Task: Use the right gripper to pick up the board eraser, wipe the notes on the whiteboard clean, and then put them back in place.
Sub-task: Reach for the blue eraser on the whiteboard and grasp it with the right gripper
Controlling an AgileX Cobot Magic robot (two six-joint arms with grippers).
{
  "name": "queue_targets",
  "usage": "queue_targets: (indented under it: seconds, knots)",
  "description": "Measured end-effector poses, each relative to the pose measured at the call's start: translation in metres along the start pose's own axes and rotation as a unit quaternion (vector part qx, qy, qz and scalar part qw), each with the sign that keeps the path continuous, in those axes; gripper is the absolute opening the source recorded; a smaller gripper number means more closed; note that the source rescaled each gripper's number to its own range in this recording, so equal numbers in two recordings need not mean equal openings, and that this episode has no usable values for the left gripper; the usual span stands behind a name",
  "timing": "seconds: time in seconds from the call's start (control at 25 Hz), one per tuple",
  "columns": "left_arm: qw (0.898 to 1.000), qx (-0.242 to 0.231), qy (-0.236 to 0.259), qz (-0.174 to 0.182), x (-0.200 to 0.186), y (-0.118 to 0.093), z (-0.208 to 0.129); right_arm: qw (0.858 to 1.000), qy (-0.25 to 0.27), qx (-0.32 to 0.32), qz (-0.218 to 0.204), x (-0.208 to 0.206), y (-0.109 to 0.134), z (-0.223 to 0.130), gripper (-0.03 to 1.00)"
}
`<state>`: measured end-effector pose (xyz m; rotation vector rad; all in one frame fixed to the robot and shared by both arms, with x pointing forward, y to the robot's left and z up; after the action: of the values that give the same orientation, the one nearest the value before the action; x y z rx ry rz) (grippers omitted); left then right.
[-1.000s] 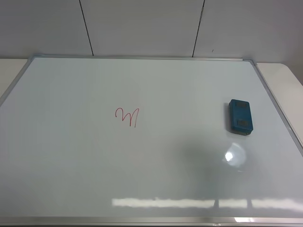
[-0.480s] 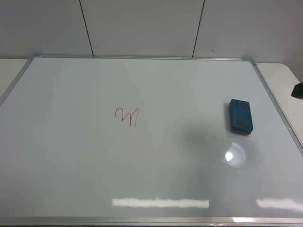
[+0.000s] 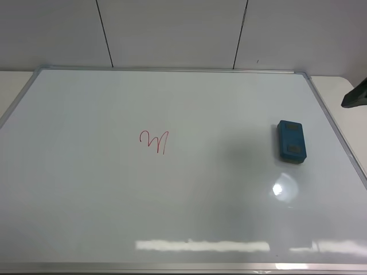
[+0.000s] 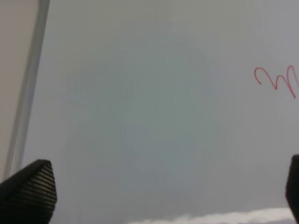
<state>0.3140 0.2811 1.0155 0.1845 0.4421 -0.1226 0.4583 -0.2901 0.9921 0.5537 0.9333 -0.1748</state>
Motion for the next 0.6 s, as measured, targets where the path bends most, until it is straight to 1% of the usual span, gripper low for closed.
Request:
queue_targets:
  seconds: [0.24,0.44,0.6]
  knots:
    - [1.0,0.0,0.0,0.0,0.0,0.0,0.0,0.999,0.041,0.004,-0.024,0.012,0.002,0.009,1.0]
    - [1.0,0.0,0.0,0.0,0.0,0.0,0.0,0.995,0.086,0.012,-0.047,0.034,-0.001,0.009,1.0]
    - [1.0,0.0,0.0,0.0,0.0,0.0,0.0,0.992,0.109,0.016,-0.06,0.051,-0.003,0.009,1.0]
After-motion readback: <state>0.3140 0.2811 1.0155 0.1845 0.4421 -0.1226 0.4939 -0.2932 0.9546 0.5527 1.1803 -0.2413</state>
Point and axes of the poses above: a point on each arm's last joint axis where the gripper is mounted, x pointing out along that axis toward the gripper, y along the wrist's bending axis when the last joint is at zero, z = x × y, the point moved 9 cm from there along x, pointing out along that axis toward the gripper, and after that the axes turned 10 degrees about x, right-handed, at the moved point
